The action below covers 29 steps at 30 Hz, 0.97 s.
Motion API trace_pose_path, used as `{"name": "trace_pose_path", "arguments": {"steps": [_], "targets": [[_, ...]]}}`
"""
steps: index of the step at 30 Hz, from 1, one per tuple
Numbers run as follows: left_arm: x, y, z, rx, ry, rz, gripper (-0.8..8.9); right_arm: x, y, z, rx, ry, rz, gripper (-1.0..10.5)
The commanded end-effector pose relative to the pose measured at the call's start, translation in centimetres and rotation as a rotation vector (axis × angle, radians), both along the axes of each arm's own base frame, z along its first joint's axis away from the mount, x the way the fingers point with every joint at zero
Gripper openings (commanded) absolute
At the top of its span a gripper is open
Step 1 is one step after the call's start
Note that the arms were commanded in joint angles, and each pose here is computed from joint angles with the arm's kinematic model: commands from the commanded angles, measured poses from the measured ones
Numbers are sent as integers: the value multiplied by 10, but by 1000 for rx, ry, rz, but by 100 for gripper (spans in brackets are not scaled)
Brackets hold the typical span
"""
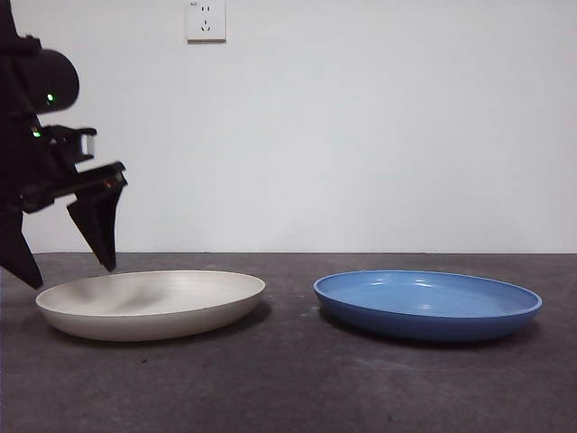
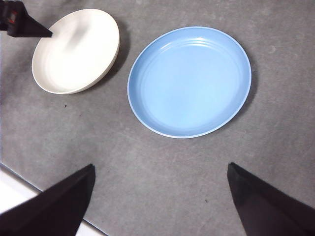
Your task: Pick up the white plate, put it on the blue plate, put it on desk
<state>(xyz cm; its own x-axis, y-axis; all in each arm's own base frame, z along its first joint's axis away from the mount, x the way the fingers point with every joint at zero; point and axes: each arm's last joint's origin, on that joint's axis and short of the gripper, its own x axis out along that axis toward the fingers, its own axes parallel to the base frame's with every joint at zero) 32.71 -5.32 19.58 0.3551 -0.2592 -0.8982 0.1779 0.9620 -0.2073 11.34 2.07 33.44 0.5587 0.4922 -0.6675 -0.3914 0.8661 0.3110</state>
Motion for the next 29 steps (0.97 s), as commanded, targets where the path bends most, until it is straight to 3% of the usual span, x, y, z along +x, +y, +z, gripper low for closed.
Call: {"name": "trace_pose_path", "arguments": {"steps": [1, 5, 12, 20, 25, 29], "targets": [[8, -5, -5, 19, -4, -13, 459, 1, 1, 5, 9, -17, -1, 430], [8, -9, -9, 80, -2, -6, 457, 1, 1, 5, 9, -17, -1, 430], [7, -16, -11, 99, 0, -22, 393, 1, 1, 5, 9, -17, -1, 430], [4, -18, -12, 120, 26, -23, 177, 1, 1, 5, 9, -18, -1, 430], [2, -17, -13, 133, 46, -10, 170, 1, 1, 5, 9, -18, -2, 430], [2, -17, -13, 132, 49, -6, 50, 1, 1, 5, 9, -18, -2, 430]]}}
